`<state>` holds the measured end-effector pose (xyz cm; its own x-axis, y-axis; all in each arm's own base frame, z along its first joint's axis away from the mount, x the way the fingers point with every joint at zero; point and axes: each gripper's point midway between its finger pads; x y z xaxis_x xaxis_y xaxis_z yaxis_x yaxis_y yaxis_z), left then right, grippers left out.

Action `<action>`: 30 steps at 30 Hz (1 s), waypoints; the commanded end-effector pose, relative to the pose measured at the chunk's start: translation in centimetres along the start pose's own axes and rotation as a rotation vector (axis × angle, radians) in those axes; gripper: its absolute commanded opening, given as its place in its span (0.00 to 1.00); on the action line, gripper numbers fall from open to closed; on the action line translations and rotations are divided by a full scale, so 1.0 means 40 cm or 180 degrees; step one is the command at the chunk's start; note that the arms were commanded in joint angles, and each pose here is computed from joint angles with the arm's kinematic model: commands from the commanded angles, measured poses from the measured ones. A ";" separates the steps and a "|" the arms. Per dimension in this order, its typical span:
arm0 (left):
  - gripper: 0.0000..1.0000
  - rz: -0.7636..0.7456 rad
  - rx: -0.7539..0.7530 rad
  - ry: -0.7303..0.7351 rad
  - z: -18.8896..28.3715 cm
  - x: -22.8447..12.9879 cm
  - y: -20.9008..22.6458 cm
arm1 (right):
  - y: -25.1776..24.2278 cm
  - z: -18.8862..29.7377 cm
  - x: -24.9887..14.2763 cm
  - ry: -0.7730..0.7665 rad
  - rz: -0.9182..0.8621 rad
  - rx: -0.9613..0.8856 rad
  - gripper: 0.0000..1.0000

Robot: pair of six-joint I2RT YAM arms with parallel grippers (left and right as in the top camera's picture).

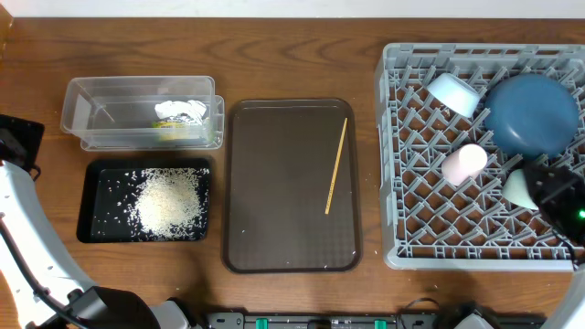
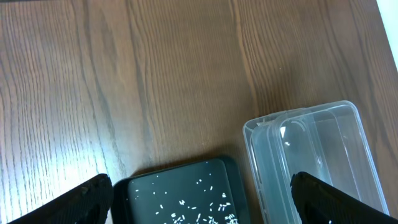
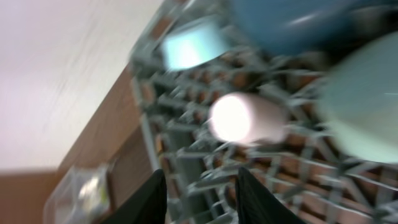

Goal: Sort waste into correct bins and load items into the dishwasher rack
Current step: 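Move the right gripper over to the wooden chopstick on the tray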

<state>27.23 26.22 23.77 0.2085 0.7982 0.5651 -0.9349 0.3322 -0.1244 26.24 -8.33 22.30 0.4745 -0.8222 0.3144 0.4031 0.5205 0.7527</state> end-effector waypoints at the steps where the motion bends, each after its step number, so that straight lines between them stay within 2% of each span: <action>1: 0.94 0.0013 0.0020 -0.0002 -0.001 0.004 0.004 | 0.099 -0.036 -0.080 0.0425 0.0306 0.0393 0.33; 5: 0.94 0.0013 0.0020 -0.0002 -0.001 0.004 0.004 | 0.190 -0.080 -0.168 0.0722 0.0735 0.0347 0.34; 8: 0.94 0.0013 0.0020 -0.0002 -0.001 0.004 0.004 | 0.274 -0.094 -0.227 0.0783 0.1228 0.0218 0.42; 13: 0.94 0.0013 0.0020 -0.0002 -0.001 0.004 0.004 | 0.409 -0.113 -0.310 0.0724 0.1877 -0.0039 0.73; 18: 0.94 0.0013 0.0020 -0.0002 -0.001 0.004 0.004 | 0.484 -0.204 -0.412 0.1020 0.2292 -0.0314 0.86; 20: 0.94 0.0013 0.0020 -0.0002 -0.001 0.004 0.004 | 0.483 -0.263 -0.460 0.1281 0.2395 -0.0517 0.97; 24: 0.94 0.0013 0.0020 -0.0002 -0.001 0.004 0.004 | 0.437 -0.378 -0.550 0.1788 0.2510 -0.1023 0.99; 30: 0.94 0.0013 0.0020 -0.0002 -0.001 0.004 0.004 | 0.376 -0.477 -0.670 0.2376 0.2427 -0.1142 0.99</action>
<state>27.23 26.22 23.77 0.2085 0.7982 0.5651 -0.9349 0.3322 -0.1244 34.78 24.29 14.33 0.9906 0.0082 0.1369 -0.0386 0.9744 0.2213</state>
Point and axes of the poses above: each gripper's point midway between its finger pads, its own z axis back along the fingers, its own y axis along the line the jaws close on, x = y × z, and after that the axes turned 9 degrees about -z, right-handed
